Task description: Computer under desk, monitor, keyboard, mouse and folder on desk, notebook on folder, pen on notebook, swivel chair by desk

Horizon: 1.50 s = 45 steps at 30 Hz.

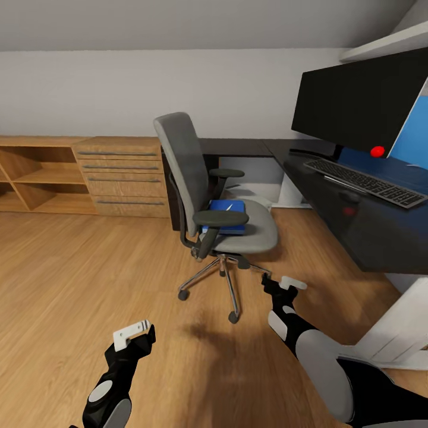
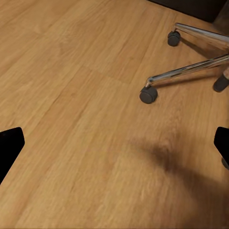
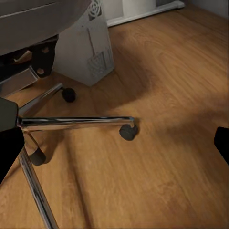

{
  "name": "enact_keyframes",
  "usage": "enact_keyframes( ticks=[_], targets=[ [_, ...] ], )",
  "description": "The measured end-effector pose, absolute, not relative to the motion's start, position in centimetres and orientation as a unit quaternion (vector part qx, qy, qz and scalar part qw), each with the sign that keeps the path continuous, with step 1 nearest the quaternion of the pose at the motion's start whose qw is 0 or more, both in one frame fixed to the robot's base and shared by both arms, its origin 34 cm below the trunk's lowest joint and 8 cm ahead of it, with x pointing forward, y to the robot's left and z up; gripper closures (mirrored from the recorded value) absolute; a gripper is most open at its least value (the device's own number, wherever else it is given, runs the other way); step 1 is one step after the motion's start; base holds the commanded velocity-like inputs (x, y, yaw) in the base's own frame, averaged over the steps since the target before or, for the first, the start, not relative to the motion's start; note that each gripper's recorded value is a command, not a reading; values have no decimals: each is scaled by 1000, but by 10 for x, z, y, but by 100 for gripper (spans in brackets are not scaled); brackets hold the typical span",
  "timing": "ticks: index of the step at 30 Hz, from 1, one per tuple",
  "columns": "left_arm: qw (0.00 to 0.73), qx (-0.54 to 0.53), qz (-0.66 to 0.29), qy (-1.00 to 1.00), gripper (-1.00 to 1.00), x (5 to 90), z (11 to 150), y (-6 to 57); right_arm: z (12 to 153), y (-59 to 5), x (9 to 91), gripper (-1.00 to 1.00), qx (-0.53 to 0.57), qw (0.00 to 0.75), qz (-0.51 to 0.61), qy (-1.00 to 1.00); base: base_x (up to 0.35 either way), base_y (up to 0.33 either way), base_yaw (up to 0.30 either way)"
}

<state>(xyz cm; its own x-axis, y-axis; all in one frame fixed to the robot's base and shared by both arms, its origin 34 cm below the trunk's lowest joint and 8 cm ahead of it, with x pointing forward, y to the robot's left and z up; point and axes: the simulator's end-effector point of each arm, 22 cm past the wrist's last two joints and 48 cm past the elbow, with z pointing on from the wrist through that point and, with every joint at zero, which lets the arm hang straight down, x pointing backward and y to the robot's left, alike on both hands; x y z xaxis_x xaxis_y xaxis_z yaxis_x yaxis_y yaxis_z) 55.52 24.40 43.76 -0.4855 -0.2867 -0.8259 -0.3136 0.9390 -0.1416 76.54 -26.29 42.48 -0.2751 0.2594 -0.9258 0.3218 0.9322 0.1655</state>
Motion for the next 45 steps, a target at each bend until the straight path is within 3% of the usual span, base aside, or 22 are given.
enact_keyframes(
  ticks=[6, 11, 23, 45],
  targets=[
    [476, -174, 13, 862, -100, 555, 437, 244, 421, -273, 762, -100, 211, 566, -27, 797, 0, 0, -3],
    [476, -174, 14, 862, -100, 555, 437, 244, 412, -300, 753, -100, 319, 545, -12, 775, 0, 0, 0],
    [477, -173, 15, 862, -100, 555, 438, 244, 442, -351, 763, -100, 434, 557, 7, 708, 0, 0, 0],
    [466, -178, 29, 866, -100, 550, 428, 249, 454, -352, 774, -100, 461, 573, 72, 674, 0, 0, 0]
  ],
)
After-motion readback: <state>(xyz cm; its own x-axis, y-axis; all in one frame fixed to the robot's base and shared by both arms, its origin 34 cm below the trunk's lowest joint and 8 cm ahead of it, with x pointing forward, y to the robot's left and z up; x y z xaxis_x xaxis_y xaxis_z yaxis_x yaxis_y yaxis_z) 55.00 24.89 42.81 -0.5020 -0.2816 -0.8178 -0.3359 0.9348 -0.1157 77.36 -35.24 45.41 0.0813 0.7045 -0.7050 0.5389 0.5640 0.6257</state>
